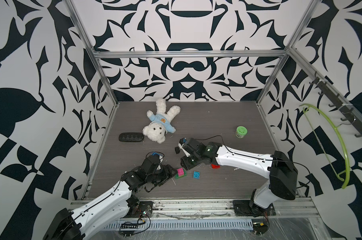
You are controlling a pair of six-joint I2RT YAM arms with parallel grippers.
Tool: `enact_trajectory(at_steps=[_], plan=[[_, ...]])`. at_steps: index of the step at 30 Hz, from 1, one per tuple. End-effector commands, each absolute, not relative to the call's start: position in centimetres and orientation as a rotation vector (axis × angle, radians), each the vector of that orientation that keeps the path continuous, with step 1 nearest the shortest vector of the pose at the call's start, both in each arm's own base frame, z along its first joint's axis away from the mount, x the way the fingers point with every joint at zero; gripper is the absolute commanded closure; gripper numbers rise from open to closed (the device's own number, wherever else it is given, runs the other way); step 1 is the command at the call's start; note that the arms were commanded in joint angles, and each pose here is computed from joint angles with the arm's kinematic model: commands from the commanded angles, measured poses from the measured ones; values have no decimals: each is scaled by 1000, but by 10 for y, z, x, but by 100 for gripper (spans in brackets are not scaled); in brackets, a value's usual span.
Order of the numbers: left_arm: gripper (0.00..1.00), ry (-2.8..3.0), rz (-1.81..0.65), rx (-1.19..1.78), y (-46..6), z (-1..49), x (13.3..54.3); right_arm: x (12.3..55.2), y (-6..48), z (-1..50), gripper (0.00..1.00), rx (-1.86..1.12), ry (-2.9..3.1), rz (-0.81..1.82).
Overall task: Assemble the number 1 with lego
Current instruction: Assemble the lego brick with the lego brick.
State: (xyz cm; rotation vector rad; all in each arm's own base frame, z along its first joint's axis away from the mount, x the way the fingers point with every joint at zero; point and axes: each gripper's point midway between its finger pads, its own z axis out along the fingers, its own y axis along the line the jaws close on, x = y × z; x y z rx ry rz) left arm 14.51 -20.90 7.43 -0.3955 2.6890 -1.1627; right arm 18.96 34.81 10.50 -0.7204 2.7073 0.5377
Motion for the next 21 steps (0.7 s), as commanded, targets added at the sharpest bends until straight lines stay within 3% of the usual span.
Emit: enact_trajectory(at_steps=[1, 21], plan=[[39, 2634, -1176, -387, -216, 86, 157, 190, 354, 109, 53, -571, 2756, 527], [57, 2661, -1167, -397, -231, 77, 164, 181, 354, 79, 67, -574, 2836, 442]])
